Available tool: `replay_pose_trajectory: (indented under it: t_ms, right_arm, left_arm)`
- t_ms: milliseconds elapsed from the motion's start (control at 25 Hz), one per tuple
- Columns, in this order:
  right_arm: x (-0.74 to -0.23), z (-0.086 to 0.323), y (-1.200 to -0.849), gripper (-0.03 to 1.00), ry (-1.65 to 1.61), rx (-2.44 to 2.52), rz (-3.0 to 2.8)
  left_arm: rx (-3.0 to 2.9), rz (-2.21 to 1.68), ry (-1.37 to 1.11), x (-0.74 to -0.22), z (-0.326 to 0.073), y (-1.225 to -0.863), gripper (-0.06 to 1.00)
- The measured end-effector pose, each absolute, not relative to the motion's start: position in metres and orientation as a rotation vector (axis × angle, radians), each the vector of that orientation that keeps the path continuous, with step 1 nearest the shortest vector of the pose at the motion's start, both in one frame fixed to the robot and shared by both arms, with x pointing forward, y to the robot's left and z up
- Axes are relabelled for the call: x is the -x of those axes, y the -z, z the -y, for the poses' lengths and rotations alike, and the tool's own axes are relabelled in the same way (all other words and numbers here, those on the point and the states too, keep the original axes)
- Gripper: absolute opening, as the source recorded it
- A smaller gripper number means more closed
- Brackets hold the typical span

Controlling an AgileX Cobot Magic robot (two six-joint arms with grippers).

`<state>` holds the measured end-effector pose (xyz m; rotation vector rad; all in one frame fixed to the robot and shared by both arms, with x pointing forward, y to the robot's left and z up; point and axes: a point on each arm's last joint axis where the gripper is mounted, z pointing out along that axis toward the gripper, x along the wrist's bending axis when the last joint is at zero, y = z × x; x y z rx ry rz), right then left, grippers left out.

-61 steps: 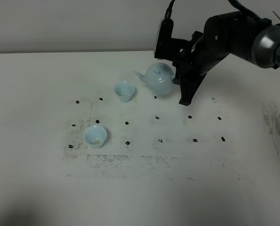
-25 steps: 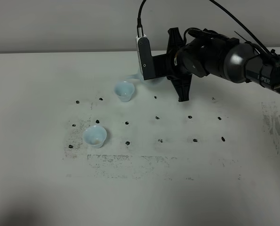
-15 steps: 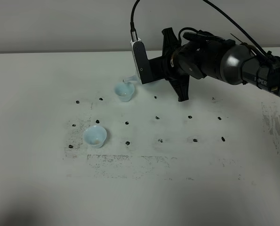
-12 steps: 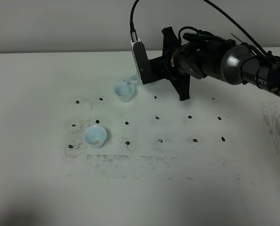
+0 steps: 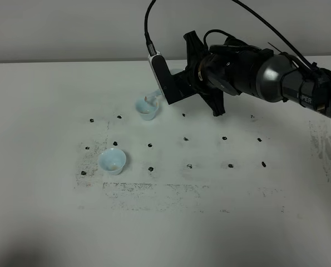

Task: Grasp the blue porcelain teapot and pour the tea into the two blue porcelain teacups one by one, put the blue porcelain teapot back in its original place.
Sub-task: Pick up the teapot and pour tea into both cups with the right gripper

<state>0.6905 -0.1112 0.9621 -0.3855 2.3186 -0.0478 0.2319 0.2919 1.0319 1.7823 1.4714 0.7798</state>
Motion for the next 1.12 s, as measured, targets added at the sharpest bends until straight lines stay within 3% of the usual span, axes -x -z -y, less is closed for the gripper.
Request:
replay_pose_trajectory:
  t_ms: [1120]
  right_arm:
    - [-0.6895,0.1031,-0.9652,0.08,0.116,0.510,-2.247]
  left_arm:
    - [-1.782,-1.471,-0.780,-0.2319,-0.2919,-1.0319,0.56]
